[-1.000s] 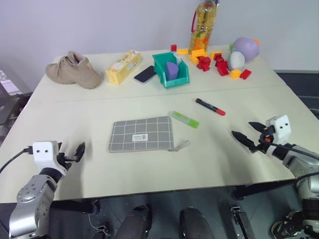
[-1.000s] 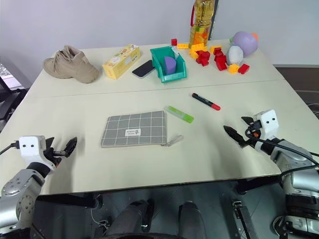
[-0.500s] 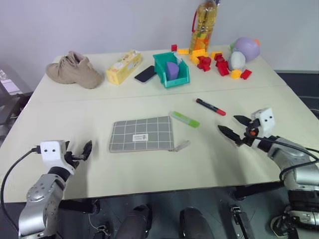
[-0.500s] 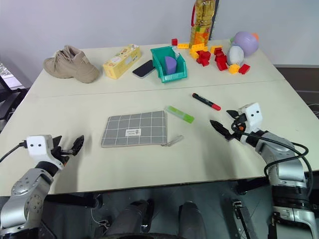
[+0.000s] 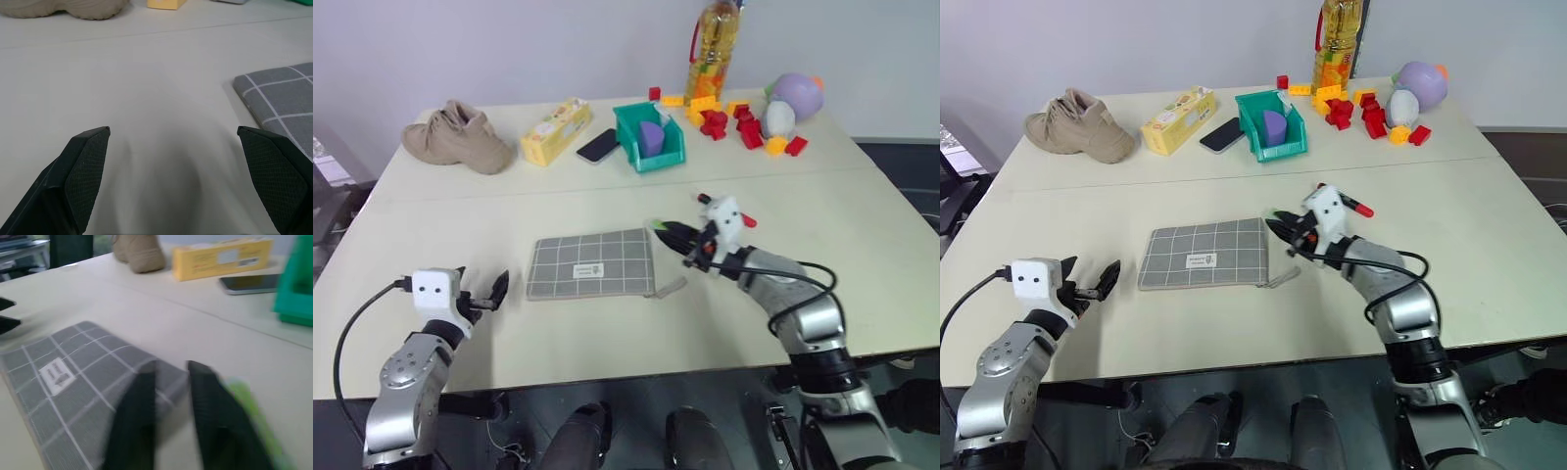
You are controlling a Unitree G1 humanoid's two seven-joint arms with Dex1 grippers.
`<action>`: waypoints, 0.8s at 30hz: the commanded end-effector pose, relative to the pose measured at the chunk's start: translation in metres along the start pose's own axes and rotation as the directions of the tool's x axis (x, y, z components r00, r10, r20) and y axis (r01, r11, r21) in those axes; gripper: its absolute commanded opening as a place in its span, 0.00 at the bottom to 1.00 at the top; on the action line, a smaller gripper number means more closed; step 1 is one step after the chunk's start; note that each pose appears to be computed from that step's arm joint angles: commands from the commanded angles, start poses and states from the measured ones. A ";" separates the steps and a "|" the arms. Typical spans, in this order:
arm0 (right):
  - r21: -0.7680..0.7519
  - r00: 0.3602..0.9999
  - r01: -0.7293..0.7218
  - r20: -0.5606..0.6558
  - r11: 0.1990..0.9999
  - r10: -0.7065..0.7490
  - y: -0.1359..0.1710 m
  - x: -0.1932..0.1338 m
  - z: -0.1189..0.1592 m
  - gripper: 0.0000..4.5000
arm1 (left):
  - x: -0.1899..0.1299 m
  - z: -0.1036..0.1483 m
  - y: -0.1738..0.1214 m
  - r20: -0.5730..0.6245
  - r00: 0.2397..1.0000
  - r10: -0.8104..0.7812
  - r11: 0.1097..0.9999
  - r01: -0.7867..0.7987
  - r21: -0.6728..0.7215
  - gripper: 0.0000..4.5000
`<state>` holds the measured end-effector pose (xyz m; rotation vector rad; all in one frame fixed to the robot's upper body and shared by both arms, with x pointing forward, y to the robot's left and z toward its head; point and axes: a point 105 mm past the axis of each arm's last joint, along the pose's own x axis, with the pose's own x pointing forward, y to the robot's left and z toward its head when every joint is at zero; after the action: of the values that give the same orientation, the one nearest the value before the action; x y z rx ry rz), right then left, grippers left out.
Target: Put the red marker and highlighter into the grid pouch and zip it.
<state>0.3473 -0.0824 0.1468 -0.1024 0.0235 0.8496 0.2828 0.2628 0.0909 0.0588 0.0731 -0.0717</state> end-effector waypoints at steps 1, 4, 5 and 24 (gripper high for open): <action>-0.038 0.999 -0.023 -0.028 0.999 0.022 0.013 0.018 0.001 0.01 | -0.001 0.012 0.005 0.036 0.999 -0.022 0.996 0.019 0.086 1.00; -0.065 0.991 -0.007 -0.131 0.998 -0.001 0.018 0.034 -0.019 0.01 | -0.002 0.013 0.009 0.025 0.997 -0.067 0.984 0.062 0.169 1.00; -0.072 0.988 -0.001 -0.155 0.997 -0.010 0.018 0.037 -0.024 0.01 | -0.002 0.014 0.010 0.022 0.997 -0.080 0.979 0.074 0.190 1.00; -0.032 0.969 0.030 -0.243 0.999 -0.037 0.017 0.049 -0.048 0.01 | 0.015 0.006 -0.015 -0.171 0.781 -0.601 0.393 0.476 0.787 1.00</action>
<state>0.3684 -0.0395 0.0912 -0.2287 0.2541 0.7993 0.2989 0.2495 0.0987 0.9341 -0.0776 -0.7507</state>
